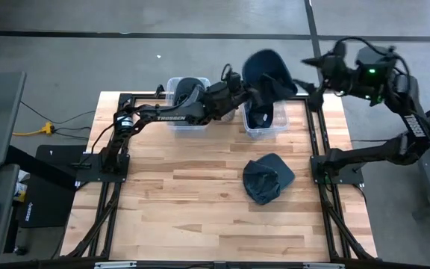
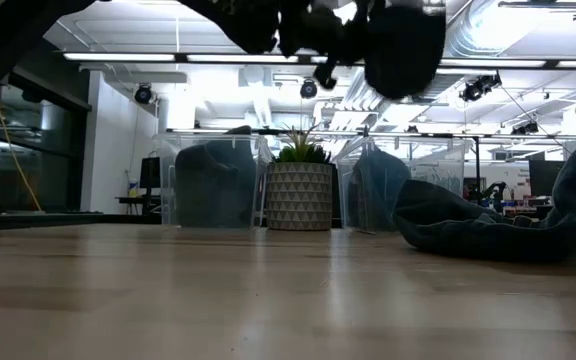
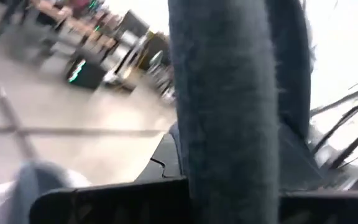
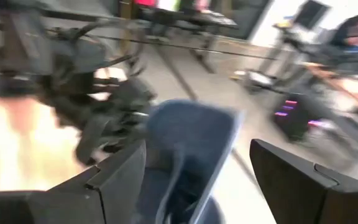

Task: Pick & Place hat
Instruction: Put the left blue cap into the right transparent bin

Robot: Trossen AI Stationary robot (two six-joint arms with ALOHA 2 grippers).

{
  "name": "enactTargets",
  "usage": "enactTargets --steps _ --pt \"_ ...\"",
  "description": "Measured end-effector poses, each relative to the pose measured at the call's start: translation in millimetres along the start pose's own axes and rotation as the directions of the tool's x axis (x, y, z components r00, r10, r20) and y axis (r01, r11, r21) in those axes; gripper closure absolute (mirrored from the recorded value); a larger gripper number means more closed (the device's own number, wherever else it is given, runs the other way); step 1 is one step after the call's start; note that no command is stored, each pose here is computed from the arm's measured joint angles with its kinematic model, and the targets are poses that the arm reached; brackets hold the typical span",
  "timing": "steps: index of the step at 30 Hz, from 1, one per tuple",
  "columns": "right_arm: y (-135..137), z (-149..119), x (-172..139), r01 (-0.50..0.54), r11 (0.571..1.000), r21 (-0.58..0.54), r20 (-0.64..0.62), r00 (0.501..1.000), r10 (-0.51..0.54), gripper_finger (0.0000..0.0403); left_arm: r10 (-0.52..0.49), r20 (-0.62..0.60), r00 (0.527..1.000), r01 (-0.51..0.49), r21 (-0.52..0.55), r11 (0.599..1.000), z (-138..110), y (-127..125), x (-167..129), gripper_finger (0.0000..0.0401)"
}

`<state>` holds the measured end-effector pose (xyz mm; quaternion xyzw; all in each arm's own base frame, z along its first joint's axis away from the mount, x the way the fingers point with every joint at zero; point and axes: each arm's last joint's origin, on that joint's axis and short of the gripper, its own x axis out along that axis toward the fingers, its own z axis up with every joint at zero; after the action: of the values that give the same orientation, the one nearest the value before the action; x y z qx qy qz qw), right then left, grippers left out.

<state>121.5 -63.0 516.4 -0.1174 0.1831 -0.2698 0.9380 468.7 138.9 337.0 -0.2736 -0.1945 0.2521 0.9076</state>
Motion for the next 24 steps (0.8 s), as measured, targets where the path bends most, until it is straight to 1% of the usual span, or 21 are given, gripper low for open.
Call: enactTargets --steps 2,4,6,8,12,14,17,20,22,24 --pt "-4 0 -7 0.086 0.996 -0.011 -0.001 0.996 -0.086 0.012 0.04 -0.049 0.998 -0.039 0.021 0.999 0 5 3 0.0401" --pt "-7 -1 -12 0.174 0.984 -0.033 -0.012 0.985 -0.174 0.012 0.039 -0.088 0.995 -0.036 0.038 0.999 7 6 6 0.0401" --pt "-9 -3 -18 0.228 0.972 -0.054 -0.023 0.973 -0.229 0.012 0.036 -0.144 0.989 -0.027 0.059 0.998 14 6 10 0.0401" --pt "-10 -5 -24 0.254 0.965 -0.061 -0.039 0.966 -0.257 0.012 0.073 -0.206 0.976 -0.053 0.101 0.993 20 8 12 0.0401" --pt "-10 -12 -34 0.263 0.962 -0.066 -0.074 0.961 -0.268 0.012 0.114 -0.279 0.954 -0.065 0.177 0.982 27 9 13 0.0401" --pt "-10 -14 -37 0.26 0.964 -0.056 -0.085 0.961 -0.264 0.012 0.119 -0.313 0.942 -0.063 0.183 0.981 27 12 13 0.0401" --pt "-9 -17 -40 0.246 0.968 -0.04 -0.092 0.964 -0.249 0.012 0.116 -0.357 0.927 -0.063 0.156 0.986 26 16 13 0.0401" --pt "-8 -18 -40 0.212 0.977 -0.023 -0.1 0.972 -0.213 0.012 0.121 -0.364 0.923 -0.085 0.115 0.99 25 19 14 0.0401" --pt "-7 -19 -40 0.195 0.981 -0.021 -0.107 0.975 -0.196 0.012 0.116 -0.357 0.927 -0.086 0.099 0.991 15 25 19 0.0401" --pt "-6 -20 -38 0.184 0.983 -0.022 -0.111 0.976 -0.185 0.012 0.139 -0.399 0.906 -0.117 0.079 0.99 2 33 20 0.0401"
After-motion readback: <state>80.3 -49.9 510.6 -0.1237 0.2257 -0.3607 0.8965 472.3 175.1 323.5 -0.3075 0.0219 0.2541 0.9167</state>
